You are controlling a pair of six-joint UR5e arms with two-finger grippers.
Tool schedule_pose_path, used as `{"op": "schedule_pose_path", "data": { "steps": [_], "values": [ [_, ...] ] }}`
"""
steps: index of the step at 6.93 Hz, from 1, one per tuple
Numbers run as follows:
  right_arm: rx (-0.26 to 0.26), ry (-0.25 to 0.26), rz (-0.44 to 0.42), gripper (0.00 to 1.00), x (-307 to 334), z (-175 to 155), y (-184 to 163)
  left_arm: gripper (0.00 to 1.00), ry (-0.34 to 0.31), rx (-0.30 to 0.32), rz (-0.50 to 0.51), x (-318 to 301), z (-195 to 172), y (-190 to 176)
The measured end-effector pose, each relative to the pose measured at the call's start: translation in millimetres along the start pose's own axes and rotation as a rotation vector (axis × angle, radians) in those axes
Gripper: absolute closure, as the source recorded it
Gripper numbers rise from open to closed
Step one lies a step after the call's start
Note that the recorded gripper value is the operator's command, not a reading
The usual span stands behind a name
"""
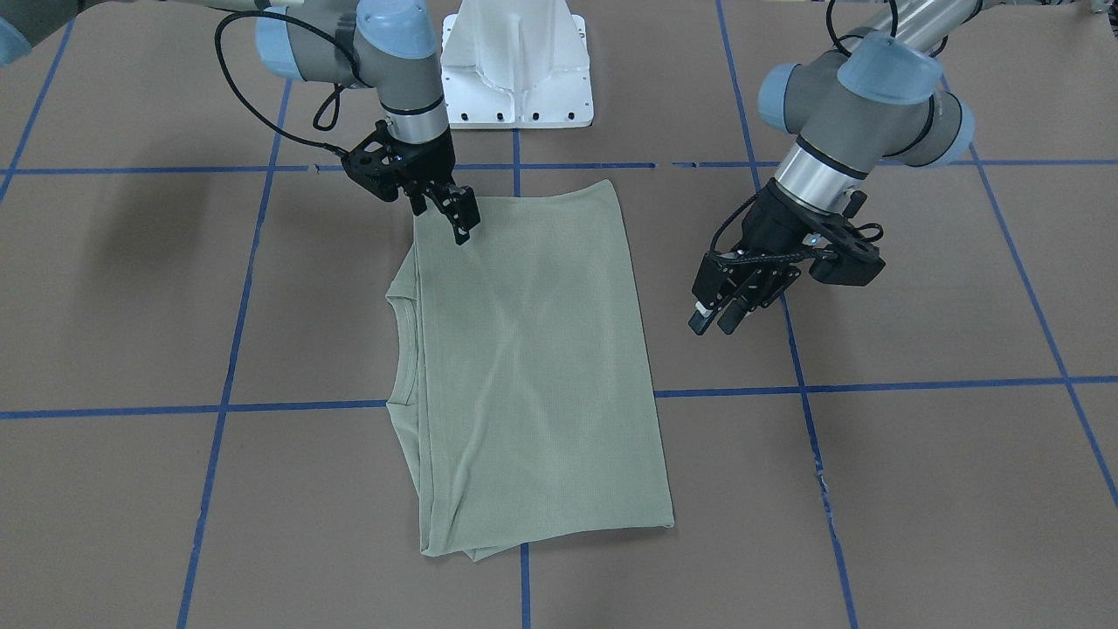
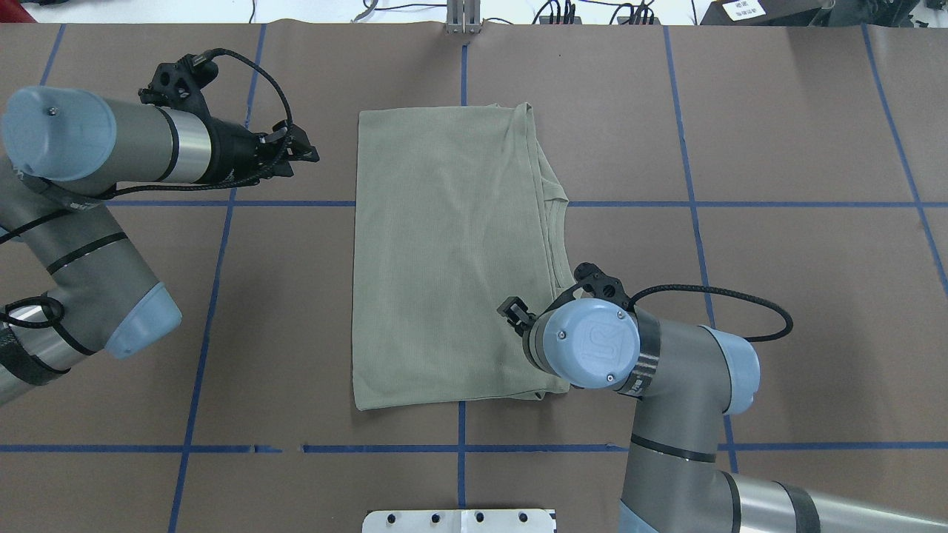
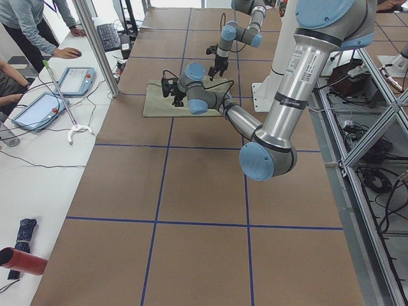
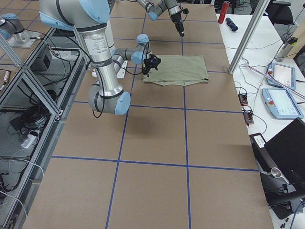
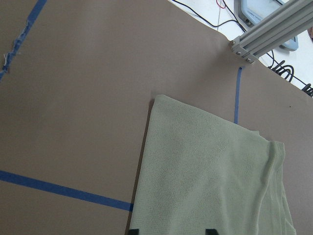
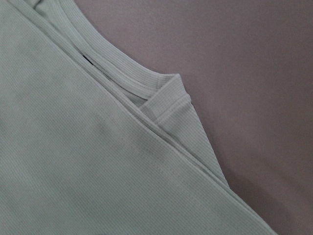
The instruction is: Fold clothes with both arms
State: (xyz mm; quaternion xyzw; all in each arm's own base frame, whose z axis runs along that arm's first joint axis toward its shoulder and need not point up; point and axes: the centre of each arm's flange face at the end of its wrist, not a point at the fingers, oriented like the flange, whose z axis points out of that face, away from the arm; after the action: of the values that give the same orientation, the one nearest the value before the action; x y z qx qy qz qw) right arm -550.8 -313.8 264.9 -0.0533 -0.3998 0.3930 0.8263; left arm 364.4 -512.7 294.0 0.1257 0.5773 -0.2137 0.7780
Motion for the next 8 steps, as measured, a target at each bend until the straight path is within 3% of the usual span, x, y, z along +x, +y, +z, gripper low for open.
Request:
{"op": "schedule_pose_path", "data": {
  "steps": [3, 7, 8],
  "values": [
    [0.024, -0.012, 0.053, 0.0, 18, 6, 23, 0.45, 0.002, 0.001, -0.001, 1, -1, 0],
    [0.035, 0.004, 0.05, 0.02, 34, 16, 32, 0.45, 0.004, 0.003, -0.002, 2, -3, 0],
    [0.036, 0.011, 0.047, 0.13, 36, 19, 34, 0.45, 0.005, 0.003, -0.002, 1, -4, 0]
  ]
}}
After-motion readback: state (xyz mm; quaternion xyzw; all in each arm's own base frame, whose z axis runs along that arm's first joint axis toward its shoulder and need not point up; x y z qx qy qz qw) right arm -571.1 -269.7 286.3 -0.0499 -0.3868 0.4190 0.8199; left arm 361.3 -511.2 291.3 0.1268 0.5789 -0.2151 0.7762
